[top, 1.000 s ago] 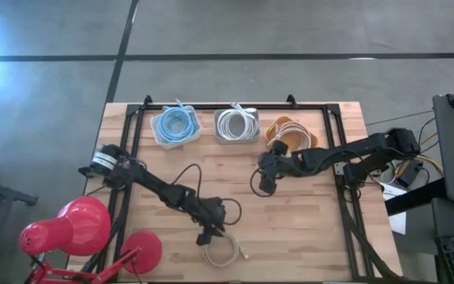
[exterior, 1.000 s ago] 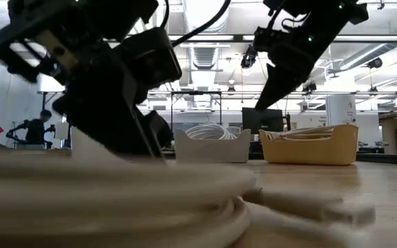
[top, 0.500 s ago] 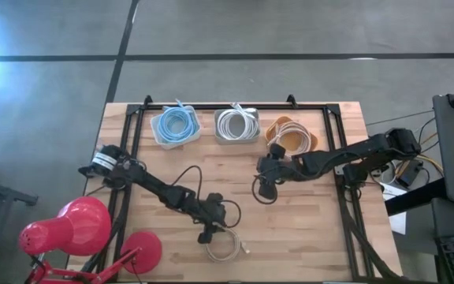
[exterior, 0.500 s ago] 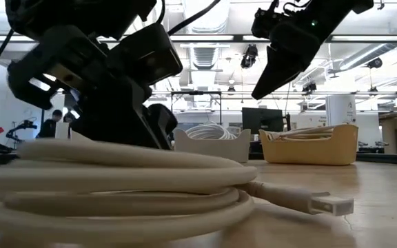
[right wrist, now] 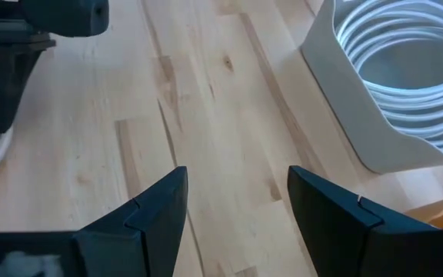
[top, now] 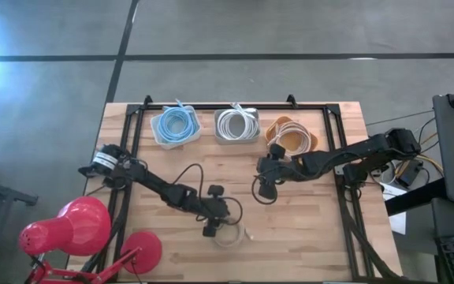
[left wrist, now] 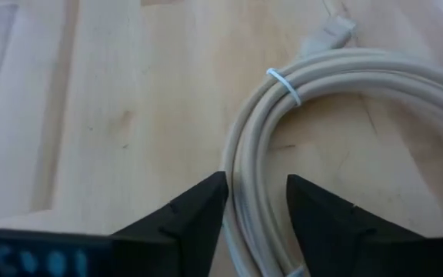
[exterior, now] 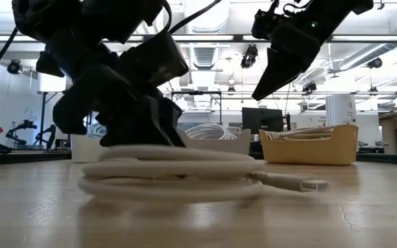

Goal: Pick & Place USB Port
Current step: Put the brown cable into the yellow bin

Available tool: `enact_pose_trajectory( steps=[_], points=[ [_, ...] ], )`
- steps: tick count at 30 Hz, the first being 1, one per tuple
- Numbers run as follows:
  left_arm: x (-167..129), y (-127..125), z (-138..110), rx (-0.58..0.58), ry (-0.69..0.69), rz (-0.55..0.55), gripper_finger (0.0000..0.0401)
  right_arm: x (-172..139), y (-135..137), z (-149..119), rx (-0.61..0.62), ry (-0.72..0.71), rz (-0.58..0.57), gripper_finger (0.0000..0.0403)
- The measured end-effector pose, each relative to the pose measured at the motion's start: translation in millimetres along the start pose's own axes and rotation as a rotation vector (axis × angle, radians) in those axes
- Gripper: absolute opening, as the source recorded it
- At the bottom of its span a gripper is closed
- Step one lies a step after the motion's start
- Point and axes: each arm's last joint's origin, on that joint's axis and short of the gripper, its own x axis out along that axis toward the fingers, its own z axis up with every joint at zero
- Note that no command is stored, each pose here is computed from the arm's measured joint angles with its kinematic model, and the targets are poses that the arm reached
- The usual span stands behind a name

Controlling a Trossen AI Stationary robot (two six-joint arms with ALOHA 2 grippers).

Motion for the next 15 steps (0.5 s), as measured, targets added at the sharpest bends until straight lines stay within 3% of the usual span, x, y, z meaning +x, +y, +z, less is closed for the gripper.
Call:
enact_pose_trajectory(
  steps=[6, 15],
  points=[
    [0.2, 2.5, 1.9, 0.097, -0.002, 0.093, 0.0228, 0.1, 0.0, -0.1, 0.000, 0.000, -0.001, 0.0221],
    [-5.8, 8.0, 6.9, 0.164, 0.009, 0.215, 0.0232, 0.2, -0.1, -0.3, 0.008, 0.001, -0.001, 0.0221]
  ],
)
